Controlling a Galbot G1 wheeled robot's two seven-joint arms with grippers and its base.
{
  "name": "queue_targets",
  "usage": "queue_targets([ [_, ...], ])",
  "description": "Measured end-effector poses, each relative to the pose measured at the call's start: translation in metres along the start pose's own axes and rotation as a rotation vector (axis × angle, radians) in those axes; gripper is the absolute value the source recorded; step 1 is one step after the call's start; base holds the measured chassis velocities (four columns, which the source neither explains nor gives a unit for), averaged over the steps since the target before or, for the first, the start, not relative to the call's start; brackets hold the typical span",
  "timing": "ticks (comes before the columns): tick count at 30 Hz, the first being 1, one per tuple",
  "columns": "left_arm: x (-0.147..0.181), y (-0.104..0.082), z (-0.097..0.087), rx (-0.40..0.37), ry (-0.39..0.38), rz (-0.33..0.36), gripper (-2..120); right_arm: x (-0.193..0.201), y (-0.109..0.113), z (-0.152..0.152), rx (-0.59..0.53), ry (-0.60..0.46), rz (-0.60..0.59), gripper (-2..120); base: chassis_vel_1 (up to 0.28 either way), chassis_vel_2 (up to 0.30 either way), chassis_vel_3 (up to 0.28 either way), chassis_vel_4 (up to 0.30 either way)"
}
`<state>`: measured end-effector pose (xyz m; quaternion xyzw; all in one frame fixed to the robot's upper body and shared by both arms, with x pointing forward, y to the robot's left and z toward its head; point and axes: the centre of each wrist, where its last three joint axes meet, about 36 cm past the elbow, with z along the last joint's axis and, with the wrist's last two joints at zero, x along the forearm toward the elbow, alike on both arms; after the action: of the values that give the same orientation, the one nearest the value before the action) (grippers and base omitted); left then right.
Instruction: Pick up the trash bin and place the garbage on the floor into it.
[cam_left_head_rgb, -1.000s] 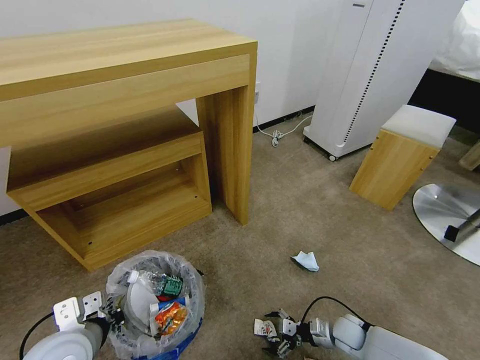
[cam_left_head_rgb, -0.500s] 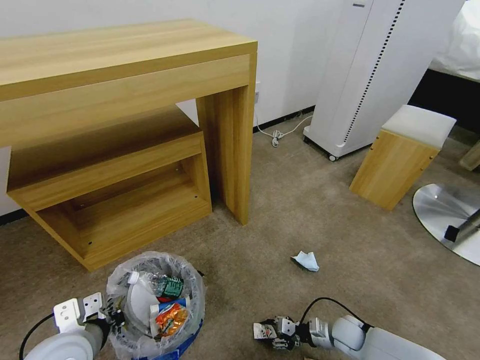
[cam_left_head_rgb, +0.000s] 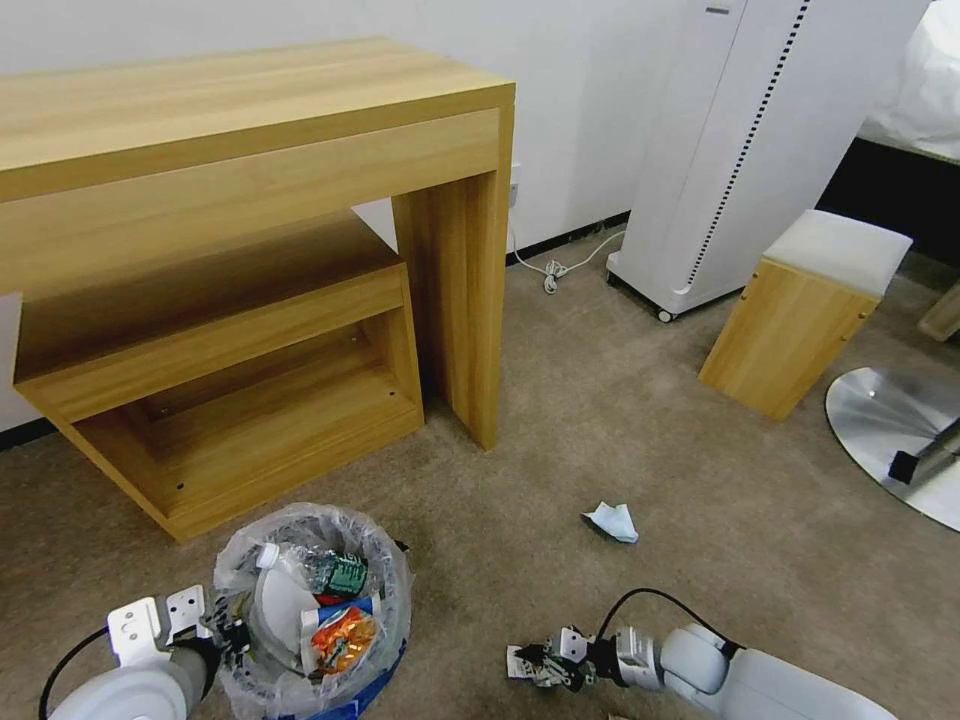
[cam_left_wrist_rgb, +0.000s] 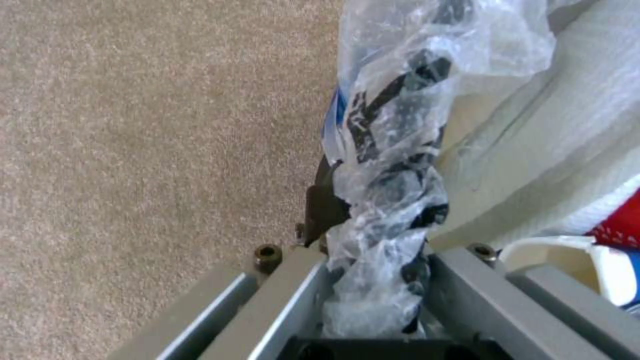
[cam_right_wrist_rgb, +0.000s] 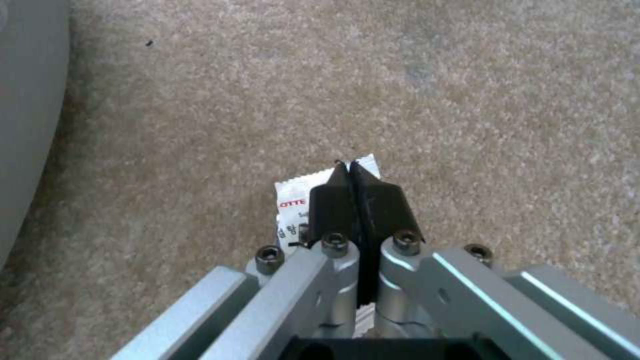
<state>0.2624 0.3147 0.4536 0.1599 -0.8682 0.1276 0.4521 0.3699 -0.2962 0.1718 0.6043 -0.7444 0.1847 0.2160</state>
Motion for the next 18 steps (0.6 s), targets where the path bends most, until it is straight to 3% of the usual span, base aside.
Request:
queue_targets([
  [15, 0.000, 0.000, 0.003, 0.000, 0.006, -0.003, 0, 0.004, -0.012, -0.016, -0.028, -0.076, 0.054, 0, 0.000, 0.000, 0.000, 0.000],
  [18, 0.000, 0.000, 0.004, -0.002, 0.006, -0.006, 0, 0.011, -0.037, -0.054, -0.029, -0.237, 0.118, 0, 0.000, 0.000, 0.000, 0.000],
])
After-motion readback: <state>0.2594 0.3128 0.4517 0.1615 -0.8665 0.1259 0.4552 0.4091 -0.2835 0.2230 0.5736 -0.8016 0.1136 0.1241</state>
